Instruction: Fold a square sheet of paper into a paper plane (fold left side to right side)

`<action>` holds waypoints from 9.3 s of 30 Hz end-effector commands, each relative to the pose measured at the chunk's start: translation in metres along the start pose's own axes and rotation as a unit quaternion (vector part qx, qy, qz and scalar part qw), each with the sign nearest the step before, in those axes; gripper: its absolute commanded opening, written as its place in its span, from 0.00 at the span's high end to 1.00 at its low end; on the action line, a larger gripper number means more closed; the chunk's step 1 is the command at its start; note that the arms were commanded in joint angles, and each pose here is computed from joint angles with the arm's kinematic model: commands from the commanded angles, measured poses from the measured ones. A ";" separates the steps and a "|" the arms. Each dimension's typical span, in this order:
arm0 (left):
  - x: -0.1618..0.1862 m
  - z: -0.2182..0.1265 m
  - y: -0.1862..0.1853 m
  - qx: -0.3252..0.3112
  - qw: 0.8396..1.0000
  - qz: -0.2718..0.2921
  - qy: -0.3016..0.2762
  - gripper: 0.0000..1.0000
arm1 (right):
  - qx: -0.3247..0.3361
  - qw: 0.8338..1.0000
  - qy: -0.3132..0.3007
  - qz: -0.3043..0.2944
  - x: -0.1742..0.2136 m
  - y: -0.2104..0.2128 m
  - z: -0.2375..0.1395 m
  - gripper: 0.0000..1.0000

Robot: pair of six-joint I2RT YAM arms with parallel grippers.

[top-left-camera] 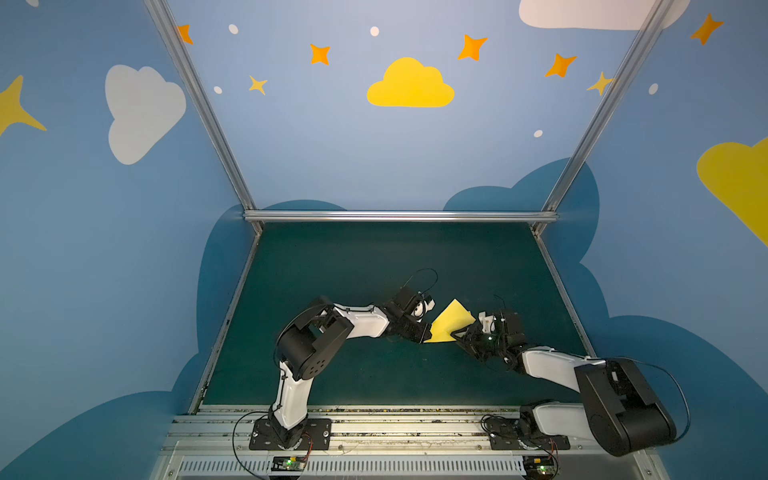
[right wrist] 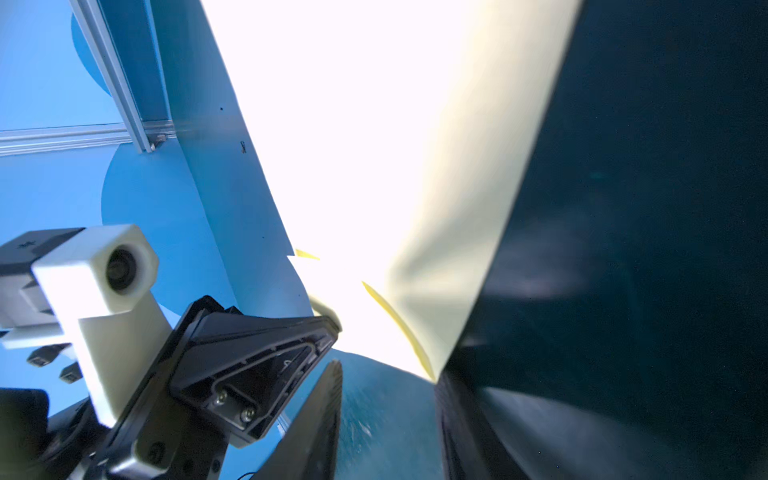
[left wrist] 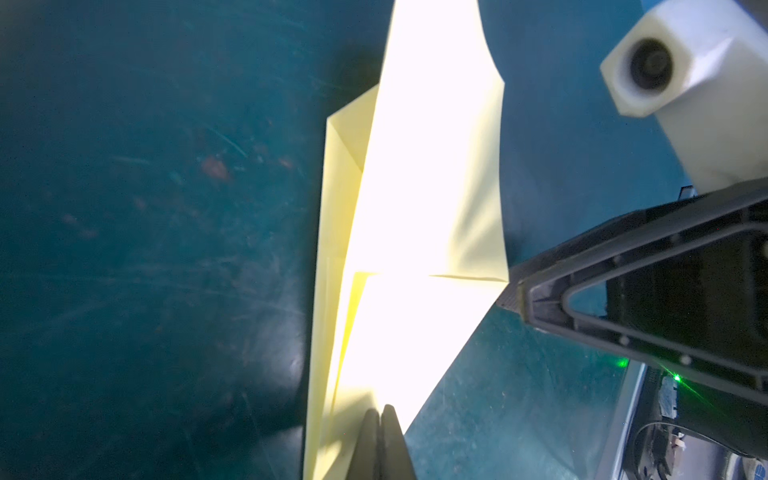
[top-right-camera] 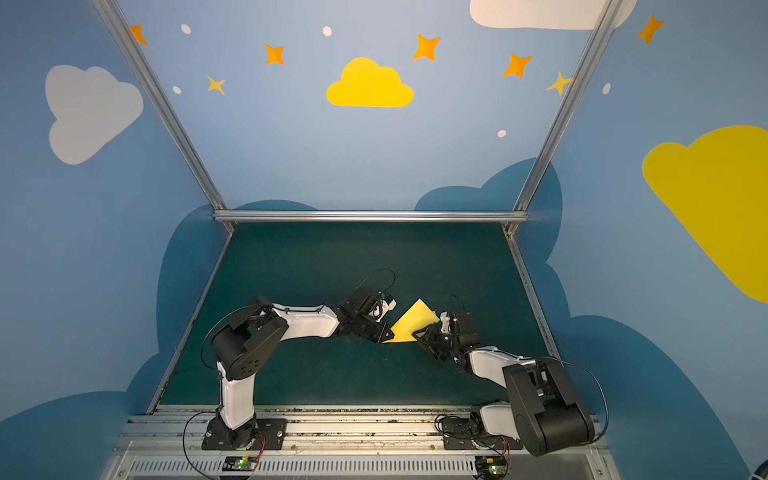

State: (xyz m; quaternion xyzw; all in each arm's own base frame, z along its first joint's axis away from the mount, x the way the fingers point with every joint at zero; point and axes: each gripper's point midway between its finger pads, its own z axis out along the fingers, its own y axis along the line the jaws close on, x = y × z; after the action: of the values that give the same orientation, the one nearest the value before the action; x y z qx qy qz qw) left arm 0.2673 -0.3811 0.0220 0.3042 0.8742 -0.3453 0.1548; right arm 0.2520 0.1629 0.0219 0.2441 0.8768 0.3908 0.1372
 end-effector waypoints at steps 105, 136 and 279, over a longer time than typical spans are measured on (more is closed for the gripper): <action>0.057 -0.001 -0.071 -0.068 0.992 0.105 0.034 0.97 | 0.022 0.991 0.067 -0.117 -0.004 0.086 -0.062 0.46; 0.057 0.004 -0.062 0.037 0.996 -0.015 0.079 0.97 | 0.036 0.985 0.117 -0.120 0.055 0.038 -0.006 0.95; 0.082 -0.001 -0.038 -0.136 0.978 0.161 0.011 0.97 | 0.047 0.990 0.092 -0.096 0.062 0.017 -0.015 0.51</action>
State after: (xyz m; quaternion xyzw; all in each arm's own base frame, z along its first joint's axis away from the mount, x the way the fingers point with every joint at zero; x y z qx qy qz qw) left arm 0.1862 -0.3759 0.0198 0.4155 0.8445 -0.2040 0.2694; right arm 0.2028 0.2007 0.0425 0.1230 0.9191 0.3649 0.0831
